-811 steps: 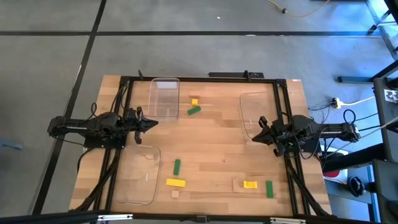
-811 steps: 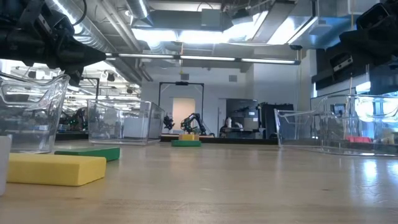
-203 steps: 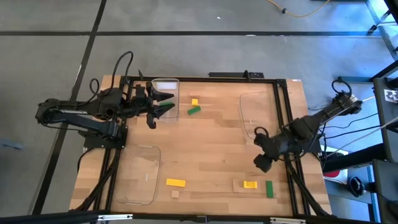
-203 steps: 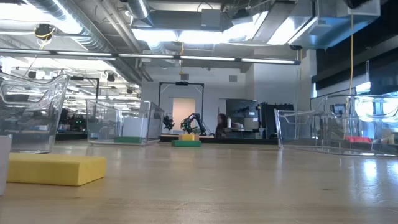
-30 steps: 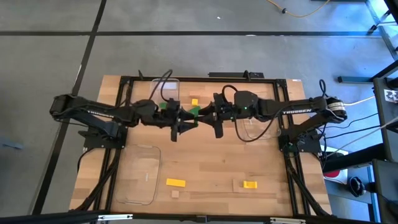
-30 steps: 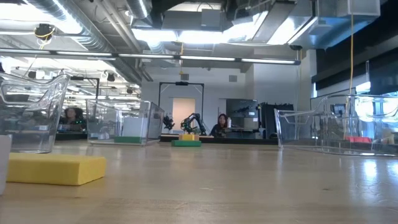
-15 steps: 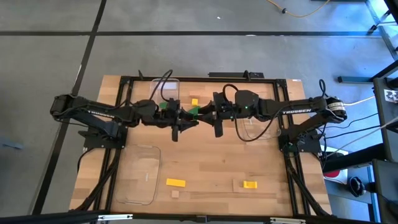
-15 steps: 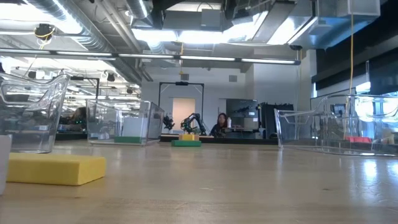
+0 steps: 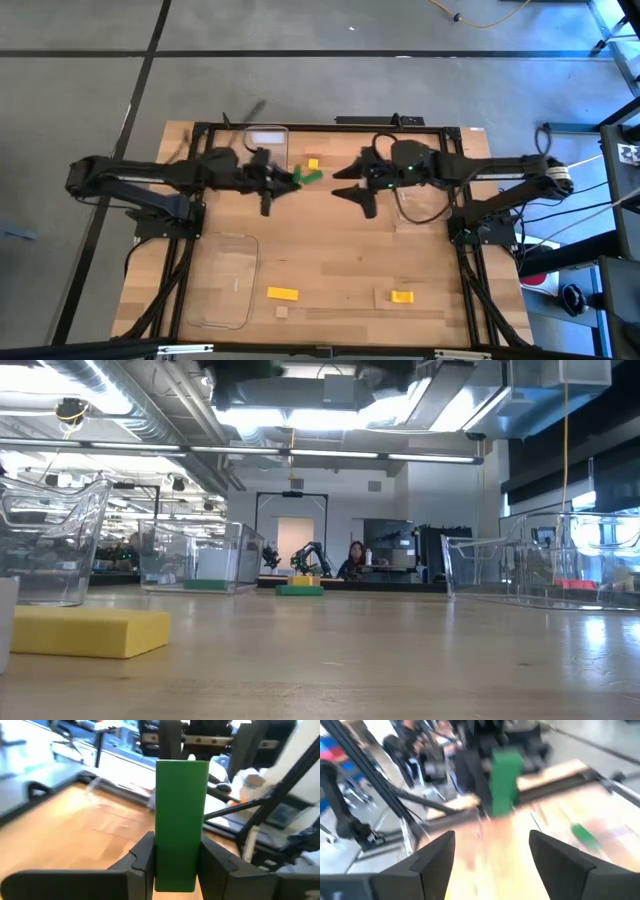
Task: Sort & place blocks by color
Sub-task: Put the bottom green block into the top left transparent bin
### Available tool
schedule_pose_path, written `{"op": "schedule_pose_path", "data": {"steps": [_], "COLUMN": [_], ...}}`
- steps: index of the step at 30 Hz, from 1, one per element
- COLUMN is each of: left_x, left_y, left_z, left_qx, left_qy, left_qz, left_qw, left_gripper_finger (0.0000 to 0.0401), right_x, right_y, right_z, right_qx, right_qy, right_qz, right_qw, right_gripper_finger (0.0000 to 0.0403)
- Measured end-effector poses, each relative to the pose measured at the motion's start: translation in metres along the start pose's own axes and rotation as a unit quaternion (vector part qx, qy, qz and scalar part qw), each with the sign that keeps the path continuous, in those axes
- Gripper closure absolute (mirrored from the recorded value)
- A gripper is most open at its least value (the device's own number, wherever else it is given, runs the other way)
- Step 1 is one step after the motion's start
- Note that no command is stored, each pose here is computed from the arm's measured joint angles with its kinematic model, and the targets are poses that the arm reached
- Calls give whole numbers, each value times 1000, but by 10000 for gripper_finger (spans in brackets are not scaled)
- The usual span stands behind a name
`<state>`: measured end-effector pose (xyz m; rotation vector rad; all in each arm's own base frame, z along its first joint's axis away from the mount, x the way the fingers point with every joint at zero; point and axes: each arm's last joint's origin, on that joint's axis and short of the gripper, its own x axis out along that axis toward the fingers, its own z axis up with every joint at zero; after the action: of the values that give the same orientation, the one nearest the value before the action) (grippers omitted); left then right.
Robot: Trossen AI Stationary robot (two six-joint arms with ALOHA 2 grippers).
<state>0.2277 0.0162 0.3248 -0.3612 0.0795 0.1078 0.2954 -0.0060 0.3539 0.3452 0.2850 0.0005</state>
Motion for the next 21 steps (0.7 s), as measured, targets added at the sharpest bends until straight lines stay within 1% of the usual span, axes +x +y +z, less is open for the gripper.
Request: {"op": "schedule_pose_path", "data": {"steps": [3,5,8,10,13,15,16,18,21], "left_x": [-30,-51,-74,-84,-90,-90,-90,-89,-89], "left_y": [1,1,-2,-1,2,4,4,5,5], "left_z": [15,22,28,24,12,5,4,3,3], "left_qx": [14,23,36,35,28,21,18,14,14], "left_qy": [-29,-49,-86,-104,-126,-138,-145,-157,-157], "left_qz": [14,22,13,9,24,22,19,16,18], "left_qw": [999,998,996,994,991,990,989,987,987], "left_gripper_finger": [307,307,307,307,307,307,307,307,307], "right_x": [-19,-30,-45,-53,-62,-65,-67,-68,-68], "right_y": [-2,-4,-9,-13,-14,-14,-15,-16,-16], "right_z": [-8,-15,-31,-41,-51,-55,-56,-56,-55], "right_qx": [6,18,42,62,77,82,85,88,87], "right_qy": [34,39,17,-25,-109,-146,-157,-165,-169], "right_qz": [-15,-19,-35,-33,5,25,30,22,15], "right_qw": [999,999,998,997,991,986,984,982,982], "right_gripper_finger": [146,147,146,146,147,147,147,147,147]}}
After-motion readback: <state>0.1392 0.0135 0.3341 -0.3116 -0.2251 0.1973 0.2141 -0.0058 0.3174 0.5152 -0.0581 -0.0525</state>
